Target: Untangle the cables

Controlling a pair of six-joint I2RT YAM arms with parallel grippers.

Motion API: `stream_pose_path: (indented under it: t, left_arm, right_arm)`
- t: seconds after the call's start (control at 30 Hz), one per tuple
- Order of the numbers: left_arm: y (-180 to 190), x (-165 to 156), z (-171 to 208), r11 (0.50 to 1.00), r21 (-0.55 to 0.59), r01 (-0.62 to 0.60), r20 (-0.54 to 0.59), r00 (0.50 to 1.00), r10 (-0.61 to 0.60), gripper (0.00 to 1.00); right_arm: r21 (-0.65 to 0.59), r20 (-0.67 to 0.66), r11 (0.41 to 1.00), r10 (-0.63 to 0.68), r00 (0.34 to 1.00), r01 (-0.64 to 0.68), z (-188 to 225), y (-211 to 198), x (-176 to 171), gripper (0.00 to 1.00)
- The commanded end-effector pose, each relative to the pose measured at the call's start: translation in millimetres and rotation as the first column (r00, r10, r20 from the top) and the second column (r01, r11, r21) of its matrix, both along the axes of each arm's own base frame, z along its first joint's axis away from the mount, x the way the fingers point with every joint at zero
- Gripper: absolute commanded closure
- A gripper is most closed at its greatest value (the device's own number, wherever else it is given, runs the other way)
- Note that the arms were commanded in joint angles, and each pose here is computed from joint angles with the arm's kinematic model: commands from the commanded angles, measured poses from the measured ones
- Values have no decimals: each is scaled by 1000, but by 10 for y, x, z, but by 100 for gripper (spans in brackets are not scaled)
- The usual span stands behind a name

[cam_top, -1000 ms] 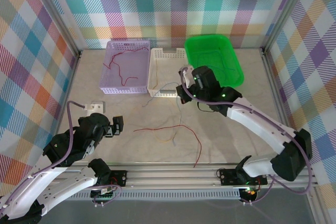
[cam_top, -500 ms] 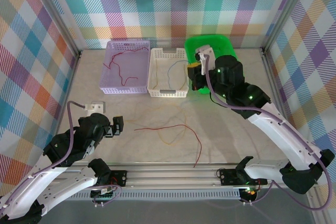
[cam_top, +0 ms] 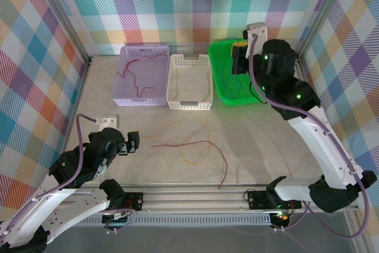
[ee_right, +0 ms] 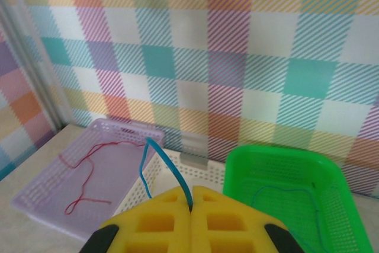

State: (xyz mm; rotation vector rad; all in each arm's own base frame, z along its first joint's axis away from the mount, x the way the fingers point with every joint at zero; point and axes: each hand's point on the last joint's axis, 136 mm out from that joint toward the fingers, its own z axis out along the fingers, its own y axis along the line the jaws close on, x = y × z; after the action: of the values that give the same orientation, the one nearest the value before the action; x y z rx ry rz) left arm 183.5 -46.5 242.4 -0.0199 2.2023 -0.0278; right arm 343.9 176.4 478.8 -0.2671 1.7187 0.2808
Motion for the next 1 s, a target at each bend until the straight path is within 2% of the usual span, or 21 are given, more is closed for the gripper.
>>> stream_pose_path:
  t: [0.0,0.13,0.43,0.77,0.97]
  left_arm:
    - [11,14,-15,1000,16,1,2,1000,-1,0]
    - [2,20,-23,1000,17,2,-1,1000,-2,0]
    - [4,22,-32,1000,22,1,-5,1000,-1,0]
    - [5,27,-33,1000,26,-1,-5,1000,2,0]
    - [1,32,-39,1000,29,-1,-8,1000,2,0]
  right_arm:
    - [24,-19,996,-91,996,91,-3,-199,198,100]
    - [81,-80,981,-168,983,174,-139,-483,479,100]
    - [151,-218,954,-222,950,258,-516,-863,1055,100]
    - [123,-346,932,-281,895,341,-1096,-1113,1621,100]
    - [101,-396,937,-272,877,336,-1399,-1123,1853,100]
